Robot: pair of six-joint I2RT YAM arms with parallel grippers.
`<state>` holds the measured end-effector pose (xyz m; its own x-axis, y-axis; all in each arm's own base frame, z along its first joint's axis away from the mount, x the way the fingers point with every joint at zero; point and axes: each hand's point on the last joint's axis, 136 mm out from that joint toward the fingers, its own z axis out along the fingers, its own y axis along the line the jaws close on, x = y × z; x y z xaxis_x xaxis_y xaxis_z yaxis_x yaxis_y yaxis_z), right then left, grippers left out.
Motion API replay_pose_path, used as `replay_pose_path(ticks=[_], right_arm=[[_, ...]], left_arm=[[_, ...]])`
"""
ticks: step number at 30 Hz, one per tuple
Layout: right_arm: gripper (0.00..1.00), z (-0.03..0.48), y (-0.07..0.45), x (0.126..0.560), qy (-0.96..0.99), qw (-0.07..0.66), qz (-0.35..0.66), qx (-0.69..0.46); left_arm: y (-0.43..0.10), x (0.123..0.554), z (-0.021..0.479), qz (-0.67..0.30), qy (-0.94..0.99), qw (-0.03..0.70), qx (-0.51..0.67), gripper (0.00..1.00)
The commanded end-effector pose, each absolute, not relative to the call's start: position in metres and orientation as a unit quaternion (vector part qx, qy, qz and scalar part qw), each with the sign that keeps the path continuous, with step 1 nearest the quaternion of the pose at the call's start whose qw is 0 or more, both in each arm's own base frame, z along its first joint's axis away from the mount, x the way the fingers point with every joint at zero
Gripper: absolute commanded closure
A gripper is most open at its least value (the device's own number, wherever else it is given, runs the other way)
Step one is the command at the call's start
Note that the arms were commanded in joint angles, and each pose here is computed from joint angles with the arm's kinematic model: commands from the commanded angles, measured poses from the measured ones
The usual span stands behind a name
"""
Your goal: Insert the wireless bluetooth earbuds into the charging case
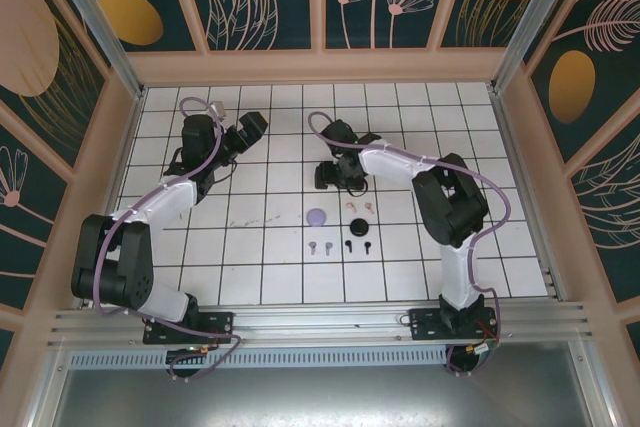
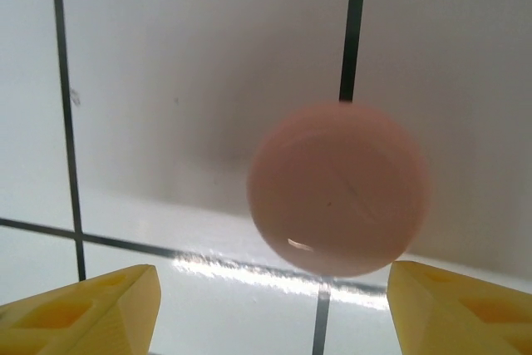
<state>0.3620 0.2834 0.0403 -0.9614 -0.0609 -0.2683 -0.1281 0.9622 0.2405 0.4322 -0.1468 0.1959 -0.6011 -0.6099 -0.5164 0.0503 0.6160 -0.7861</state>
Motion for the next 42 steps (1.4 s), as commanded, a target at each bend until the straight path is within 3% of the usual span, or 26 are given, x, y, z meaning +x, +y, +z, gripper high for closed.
replay_pose_path(ticks=[1,12,42], right_arm=[[0.27,0.046,0.286,0.384,0.979,0.150,0.132,-0.039],[0.26,0.055,0.273,0.404,0.983,0.163,0.086,0.013],[0.29,0.011,0.286,0.390,0.990,0.127,0.023,-0.066]], left_arm=[[-0.149,0.428,0.205,-0.404,0.794,0.423,-0.163,0.01],[-0.147,0.427,0.203,-0.398,0.796,0.427,-0.164,0.01],[-0.141,0.418,0.205,-0.386,0.797,0.436,-0.163,0.01]])
